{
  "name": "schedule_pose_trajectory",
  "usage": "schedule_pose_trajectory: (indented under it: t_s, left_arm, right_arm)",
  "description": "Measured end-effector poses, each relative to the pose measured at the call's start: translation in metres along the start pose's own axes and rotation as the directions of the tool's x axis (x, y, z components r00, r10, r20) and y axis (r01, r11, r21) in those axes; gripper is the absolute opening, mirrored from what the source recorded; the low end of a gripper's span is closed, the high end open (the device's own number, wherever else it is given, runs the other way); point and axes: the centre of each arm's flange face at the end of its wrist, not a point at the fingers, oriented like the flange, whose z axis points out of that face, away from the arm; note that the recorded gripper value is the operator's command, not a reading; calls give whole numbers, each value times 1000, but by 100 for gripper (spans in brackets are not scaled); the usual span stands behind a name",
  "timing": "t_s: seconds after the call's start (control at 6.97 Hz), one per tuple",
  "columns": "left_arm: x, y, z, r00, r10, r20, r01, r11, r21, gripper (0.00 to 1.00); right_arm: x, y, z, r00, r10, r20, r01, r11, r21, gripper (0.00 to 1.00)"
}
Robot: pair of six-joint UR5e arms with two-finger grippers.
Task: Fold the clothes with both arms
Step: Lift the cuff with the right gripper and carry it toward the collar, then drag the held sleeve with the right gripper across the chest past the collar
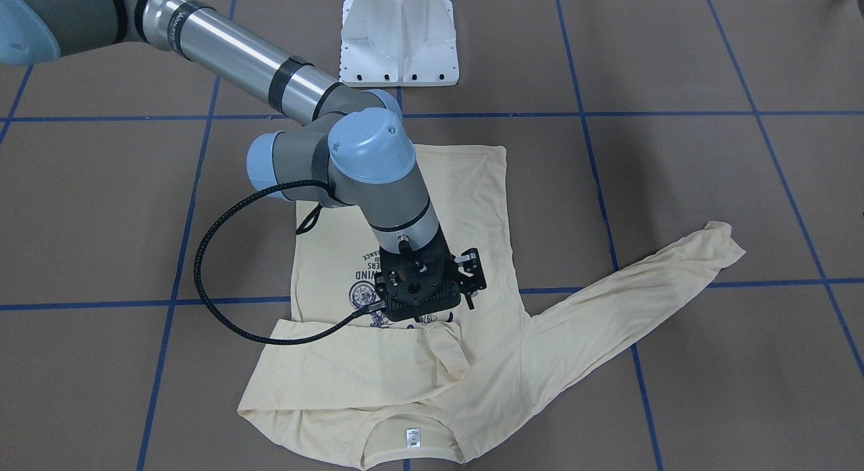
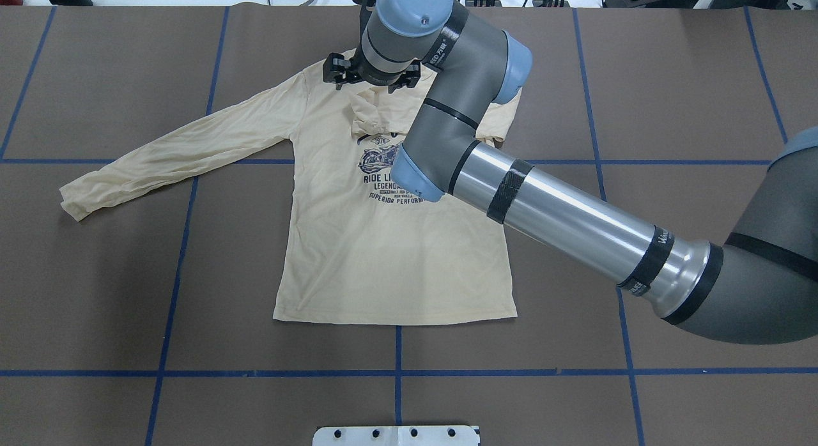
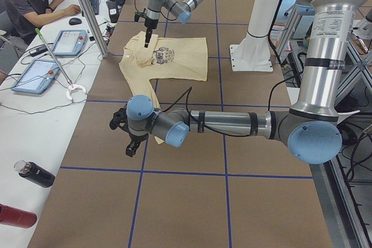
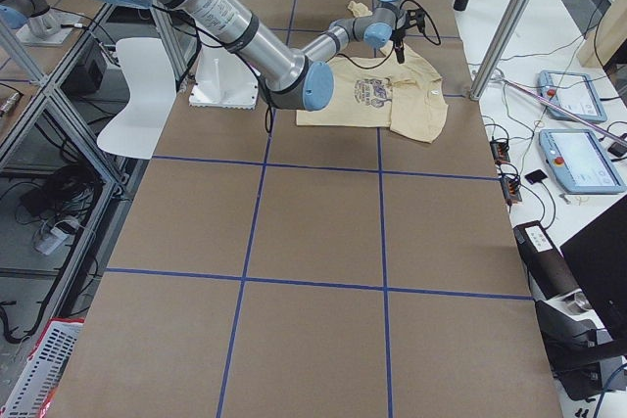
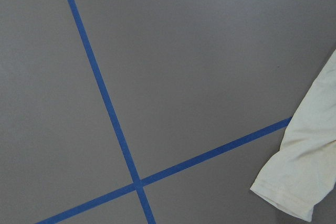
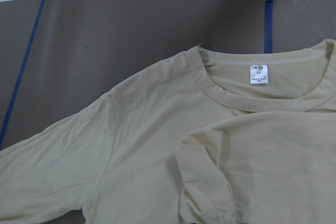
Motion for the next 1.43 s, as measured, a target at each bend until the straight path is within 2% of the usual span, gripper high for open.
schedule_pose_trajectory:
  t_s: [0.29,0.57,0.72,1.0,1.15,1.29,1.43]
  left_arm:
    - [18,-9,3,998,-53,-16,54,998,42,100]
    - [35,-11,17,997,-72,-38,74,996,51,100]
    - [38,-11,20,996,-72,-42,75,996,51,100]
    - [40,-11,20,996,-72,-44,74,996,52,100]
    - [40,-11,20,996,-71,-45,73,996,52,100]
    - [40,-12,20,996,-71,-45,73,996,52,100]
    - [40,-11,20,996,-71,-45,73,996,51,100]
  right_arm:
    - [9,3,2,999,19,-38,-20,1000,-17,99]
    - [21,8,13,998,9,-59,-10,1000,-23,99]
    - [23,12,23,999,-6,-53,6,1000,-3,99]
    - [23,29,66,998,-49,-41,52,995,82,98]
    - [17,33,82,997,-61,-47,66,991,119,92]
    - [16,36,92,996,-68,-64,76,987,141,83]
    - [16,37,98,994,-72,-77,83,985,149,78]
